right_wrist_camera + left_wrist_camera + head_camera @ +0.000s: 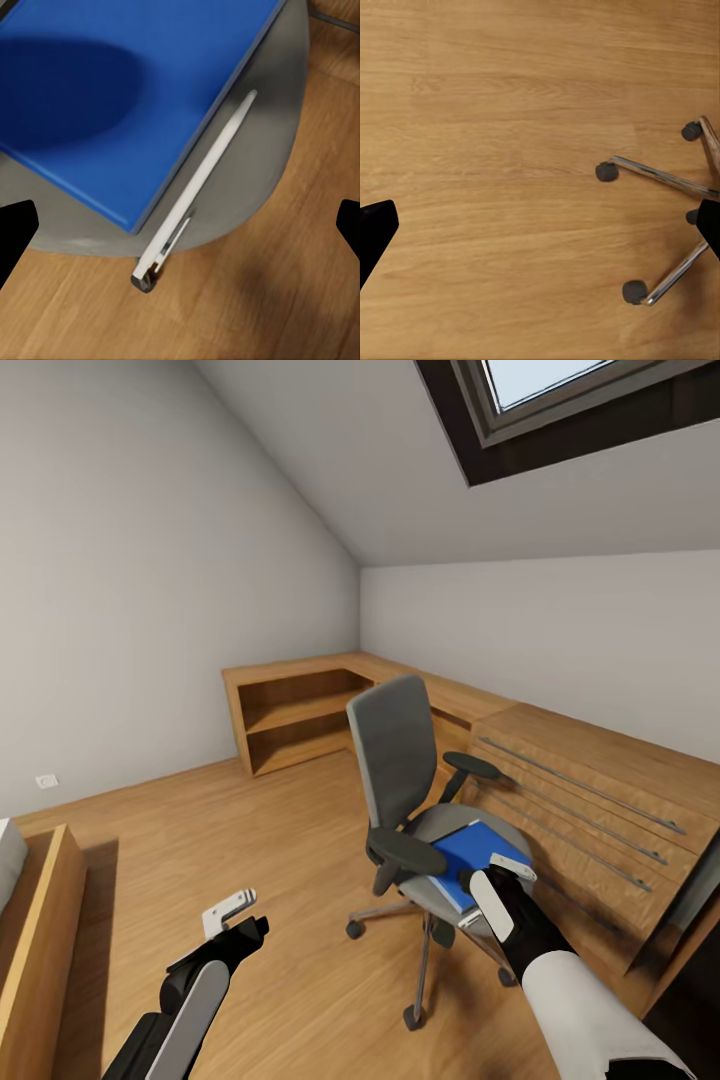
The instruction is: In the bedroom, organize the workspace by keeping the computer under the desk, ensuring the monitor is on the desk, placing the keyboard on the desk next to the monitor, placing the mouse on the desk next to the keyboard, moving the folder from the swivel chair onto the desk next to the mouse, stacking the notebook on top of the folder with the pen on top of the notebook, and positioning the swivel chair next to the desk.
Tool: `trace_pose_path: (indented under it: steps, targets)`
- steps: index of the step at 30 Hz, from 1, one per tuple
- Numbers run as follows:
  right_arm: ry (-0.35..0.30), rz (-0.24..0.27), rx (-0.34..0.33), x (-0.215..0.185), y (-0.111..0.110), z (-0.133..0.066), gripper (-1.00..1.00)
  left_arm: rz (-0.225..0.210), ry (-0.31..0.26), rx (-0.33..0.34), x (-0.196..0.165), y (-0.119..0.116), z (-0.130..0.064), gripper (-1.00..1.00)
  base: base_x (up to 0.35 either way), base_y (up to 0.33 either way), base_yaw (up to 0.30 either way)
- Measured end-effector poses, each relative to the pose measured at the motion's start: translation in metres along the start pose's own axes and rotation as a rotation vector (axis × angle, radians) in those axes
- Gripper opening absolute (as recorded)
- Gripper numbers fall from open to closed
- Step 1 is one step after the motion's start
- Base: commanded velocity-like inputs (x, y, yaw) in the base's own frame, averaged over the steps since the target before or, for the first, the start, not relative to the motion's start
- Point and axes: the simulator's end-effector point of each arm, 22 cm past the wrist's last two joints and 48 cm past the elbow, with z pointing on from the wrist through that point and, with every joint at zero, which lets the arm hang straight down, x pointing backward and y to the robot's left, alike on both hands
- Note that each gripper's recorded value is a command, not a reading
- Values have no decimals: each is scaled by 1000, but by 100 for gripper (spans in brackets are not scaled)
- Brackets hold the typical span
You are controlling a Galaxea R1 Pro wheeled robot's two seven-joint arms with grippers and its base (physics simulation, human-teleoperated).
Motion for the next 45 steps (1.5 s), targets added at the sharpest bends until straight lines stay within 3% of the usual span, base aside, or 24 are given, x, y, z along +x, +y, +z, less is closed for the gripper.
trace_pose_path:
  steps: [33,45]
  targets:
    - [-8,-17,-18,50,1,41,100,0,-1,-1,50,22,40,100,0,0,1]
    - [-9,-16,-18,70,-4,58,100,0,-2,0,70,30,55,100,0,0,132]
